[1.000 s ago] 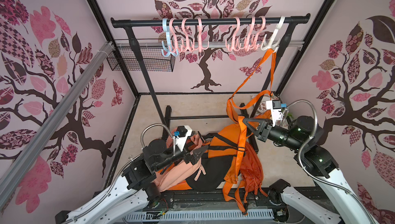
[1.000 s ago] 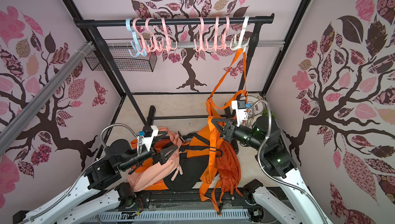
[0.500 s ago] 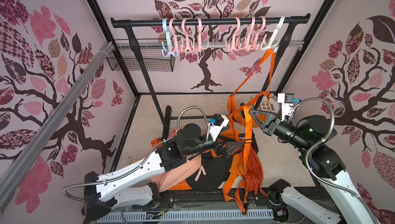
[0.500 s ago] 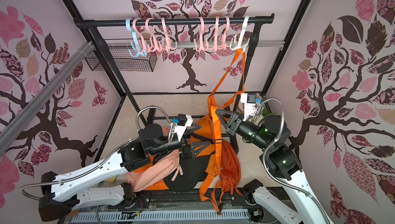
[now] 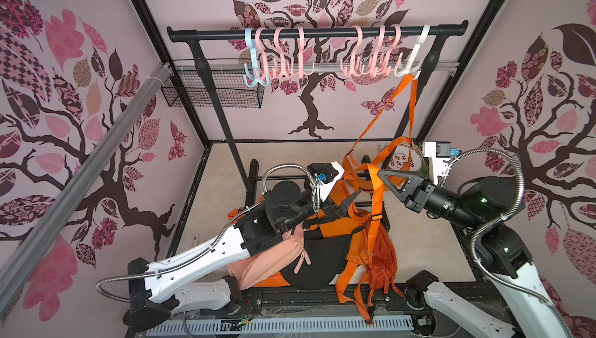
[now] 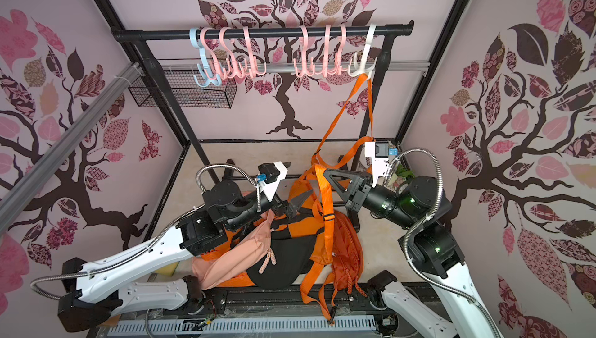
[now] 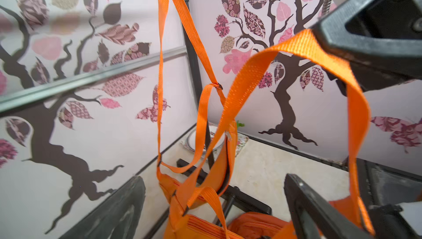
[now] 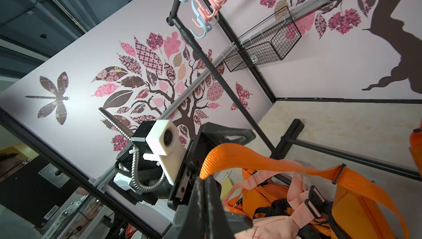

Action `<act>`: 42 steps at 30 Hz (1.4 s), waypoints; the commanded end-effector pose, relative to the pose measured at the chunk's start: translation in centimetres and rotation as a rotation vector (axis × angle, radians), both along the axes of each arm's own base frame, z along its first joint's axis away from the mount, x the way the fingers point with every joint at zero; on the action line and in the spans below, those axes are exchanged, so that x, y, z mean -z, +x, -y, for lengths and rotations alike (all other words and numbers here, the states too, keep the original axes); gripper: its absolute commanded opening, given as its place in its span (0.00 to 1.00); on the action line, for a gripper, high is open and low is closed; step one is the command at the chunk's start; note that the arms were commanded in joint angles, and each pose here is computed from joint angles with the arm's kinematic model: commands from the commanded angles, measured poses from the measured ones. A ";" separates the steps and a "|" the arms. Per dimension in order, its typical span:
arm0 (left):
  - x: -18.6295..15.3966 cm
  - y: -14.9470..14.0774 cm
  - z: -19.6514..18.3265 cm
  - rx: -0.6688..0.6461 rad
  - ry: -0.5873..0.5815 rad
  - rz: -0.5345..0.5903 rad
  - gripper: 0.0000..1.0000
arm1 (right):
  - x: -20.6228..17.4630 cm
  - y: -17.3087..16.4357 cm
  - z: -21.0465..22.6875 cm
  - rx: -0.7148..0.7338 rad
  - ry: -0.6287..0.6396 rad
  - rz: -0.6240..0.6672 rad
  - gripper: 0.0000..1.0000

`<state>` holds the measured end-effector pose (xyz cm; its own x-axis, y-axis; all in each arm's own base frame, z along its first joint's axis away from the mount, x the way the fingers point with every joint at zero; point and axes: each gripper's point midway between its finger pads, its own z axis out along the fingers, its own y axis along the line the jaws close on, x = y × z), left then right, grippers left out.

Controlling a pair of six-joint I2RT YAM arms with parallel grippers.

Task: Hang the bag on a hook
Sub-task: Pick up the bag from the bag.

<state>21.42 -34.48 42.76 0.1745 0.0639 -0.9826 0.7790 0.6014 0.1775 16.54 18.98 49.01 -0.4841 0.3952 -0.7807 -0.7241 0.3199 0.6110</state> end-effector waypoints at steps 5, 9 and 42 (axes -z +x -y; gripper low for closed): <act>2.8 2.0 2.5 -0.028 0.187 0.138 0.98 | -2.5 -2.9 -0.3 -0.118 0.028 0.070 0.00; 3.3 3.6 3.2 -0.052 0.218 0.161 0.95 | -3.0 -4.0 -0.3 -0.151 0.024 0.081 0.00; -8.9 8.5 0.9 -0.216 0.219 -0.006 0.00 | -13.0 6.7 3.3 0.434 -0.120 0.306 0.00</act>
<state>29.09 -35.56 52.42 0.2098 0.2667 -0.9407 0.6372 0.6924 0.3384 22.82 16.71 59.31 -0.1504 0.3969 -0.9055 -0.6675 0.6348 0.3891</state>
